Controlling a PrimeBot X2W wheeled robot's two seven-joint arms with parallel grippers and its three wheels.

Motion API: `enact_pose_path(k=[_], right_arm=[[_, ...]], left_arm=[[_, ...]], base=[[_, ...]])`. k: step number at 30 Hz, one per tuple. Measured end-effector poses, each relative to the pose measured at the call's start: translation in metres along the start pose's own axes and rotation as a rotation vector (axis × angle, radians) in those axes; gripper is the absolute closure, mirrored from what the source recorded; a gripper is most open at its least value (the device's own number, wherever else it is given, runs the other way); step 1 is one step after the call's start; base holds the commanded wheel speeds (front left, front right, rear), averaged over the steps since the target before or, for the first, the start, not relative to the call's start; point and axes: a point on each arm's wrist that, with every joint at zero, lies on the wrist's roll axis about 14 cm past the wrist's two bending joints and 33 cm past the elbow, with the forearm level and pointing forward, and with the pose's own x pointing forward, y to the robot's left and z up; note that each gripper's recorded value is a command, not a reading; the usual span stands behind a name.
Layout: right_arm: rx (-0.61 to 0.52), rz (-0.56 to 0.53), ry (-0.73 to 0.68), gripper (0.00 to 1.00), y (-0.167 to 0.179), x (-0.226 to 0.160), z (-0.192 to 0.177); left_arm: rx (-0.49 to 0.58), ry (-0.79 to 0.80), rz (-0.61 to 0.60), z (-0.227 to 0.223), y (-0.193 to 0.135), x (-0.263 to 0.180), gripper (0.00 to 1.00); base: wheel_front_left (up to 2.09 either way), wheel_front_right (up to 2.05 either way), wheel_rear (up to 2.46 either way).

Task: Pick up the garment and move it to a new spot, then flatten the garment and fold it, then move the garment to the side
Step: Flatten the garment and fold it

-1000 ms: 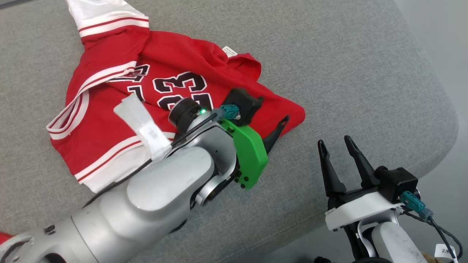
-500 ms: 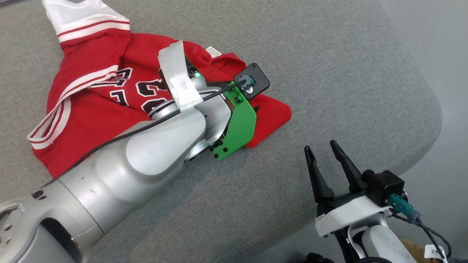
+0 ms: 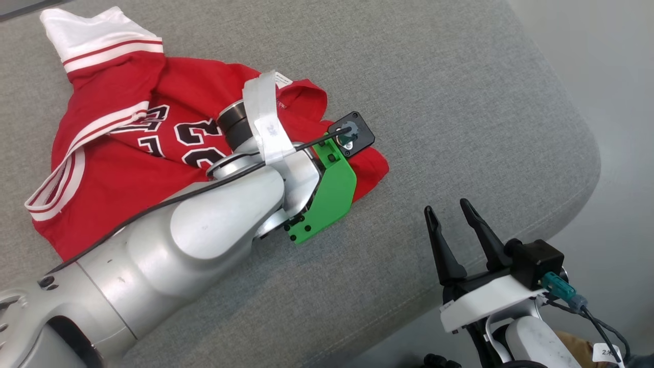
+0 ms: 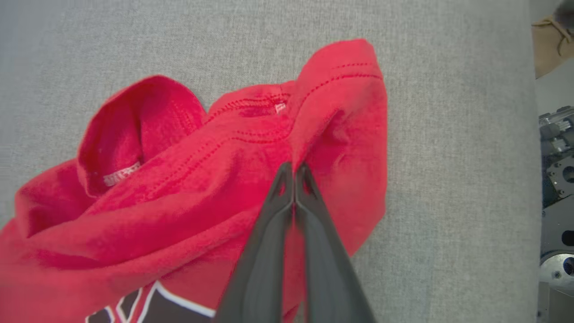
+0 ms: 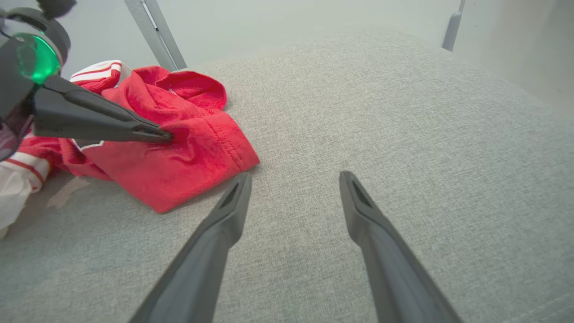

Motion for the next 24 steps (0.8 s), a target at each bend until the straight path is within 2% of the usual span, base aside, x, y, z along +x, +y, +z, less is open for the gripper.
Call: enact_pose_path(k=[5,9,19,24], right_arm=[[0.002,-0.005,-0.001,0.00,-0.002,0.001,0.000],[0.002,0.002,-0.012,0.00,0.000,0.001,0.002],[-0.003,0.001,-0.030,0.00,-0.002,0.001,0.008],[0.000,0.002,-0.015,0.00,-0.001,0.003,0.003]], left_arm=[[0.006,-0.150,0.010,0.034,0.007,-0.017,1.00],[-0.035,-0.340,-0.007,0.079,0.004,-0.040,1.00],[-0.061,-0.546,-0.084,0.132,-0.017,-0.094,1.00],[-0.108,-0.552,0.038,0.122,0.021,-0.096,1.00]], base=[[0.00,0.00,0.00],[0.00,0.00,0.00],[0.00,0.00,0.00],[0.00,0.00,0.00]])
